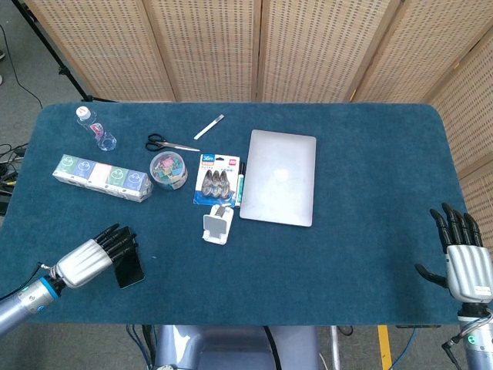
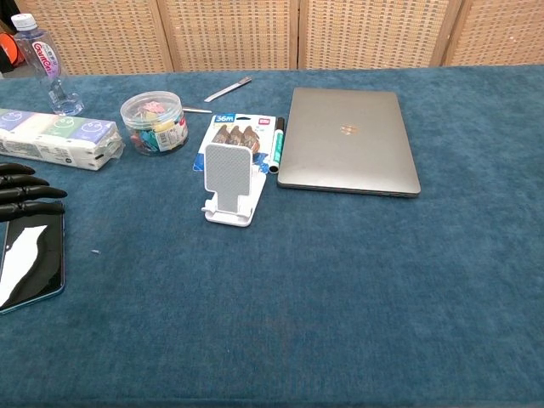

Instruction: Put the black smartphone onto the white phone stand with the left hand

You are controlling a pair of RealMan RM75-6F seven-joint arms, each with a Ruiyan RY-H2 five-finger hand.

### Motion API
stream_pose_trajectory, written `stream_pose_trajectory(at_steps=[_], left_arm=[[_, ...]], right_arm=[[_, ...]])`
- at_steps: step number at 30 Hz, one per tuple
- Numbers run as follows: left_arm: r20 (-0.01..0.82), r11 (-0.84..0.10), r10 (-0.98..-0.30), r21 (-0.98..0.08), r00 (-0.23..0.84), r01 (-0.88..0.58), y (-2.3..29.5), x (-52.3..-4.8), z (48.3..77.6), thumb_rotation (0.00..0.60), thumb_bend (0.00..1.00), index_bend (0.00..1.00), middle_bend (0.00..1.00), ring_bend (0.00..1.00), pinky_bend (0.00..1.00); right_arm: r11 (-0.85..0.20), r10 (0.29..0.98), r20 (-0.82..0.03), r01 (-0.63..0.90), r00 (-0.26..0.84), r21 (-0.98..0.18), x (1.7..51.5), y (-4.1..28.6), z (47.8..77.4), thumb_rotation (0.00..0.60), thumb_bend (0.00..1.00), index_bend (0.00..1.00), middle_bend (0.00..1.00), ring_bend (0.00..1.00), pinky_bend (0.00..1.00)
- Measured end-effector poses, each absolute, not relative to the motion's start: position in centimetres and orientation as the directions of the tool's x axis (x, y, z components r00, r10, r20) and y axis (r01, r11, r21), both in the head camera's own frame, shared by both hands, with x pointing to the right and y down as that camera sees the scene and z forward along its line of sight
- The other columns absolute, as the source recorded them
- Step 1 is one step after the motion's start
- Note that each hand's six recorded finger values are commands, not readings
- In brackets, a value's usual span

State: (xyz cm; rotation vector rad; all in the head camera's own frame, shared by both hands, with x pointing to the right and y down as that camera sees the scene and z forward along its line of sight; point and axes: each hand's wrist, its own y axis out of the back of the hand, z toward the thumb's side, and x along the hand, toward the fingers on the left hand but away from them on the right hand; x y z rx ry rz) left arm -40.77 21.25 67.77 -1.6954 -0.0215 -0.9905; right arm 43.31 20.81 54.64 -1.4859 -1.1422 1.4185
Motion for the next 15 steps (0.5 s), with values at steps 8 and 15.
stream_pose_trajectory(at_steps=[8,15], left_arm=[[0.629,-0.407,-0.364,-0.771,0.687,0.49,20.4,-38.7,68.8,0.6,0.11,0.0,0.0,0.0,0.0],[0.653,-0.406,-0.316,-0.749,0.689,0.523,19.7,-37.6,69.0,0.6,0.12,0.0,0.0,0.0,0.0]], right_arm=[[-0.293,0.954,-0.298,0.104,-0.031,-0.95,43.6,20.7,54.3,0.6,0.0,0.0,0.0,0.0,0.0],[-0.286,0.956,-0.292,0.11,-0.042,-0.952,43.9,20.5,54.1,0.6,0.0,0.0,0.0,0.0,0.0]])
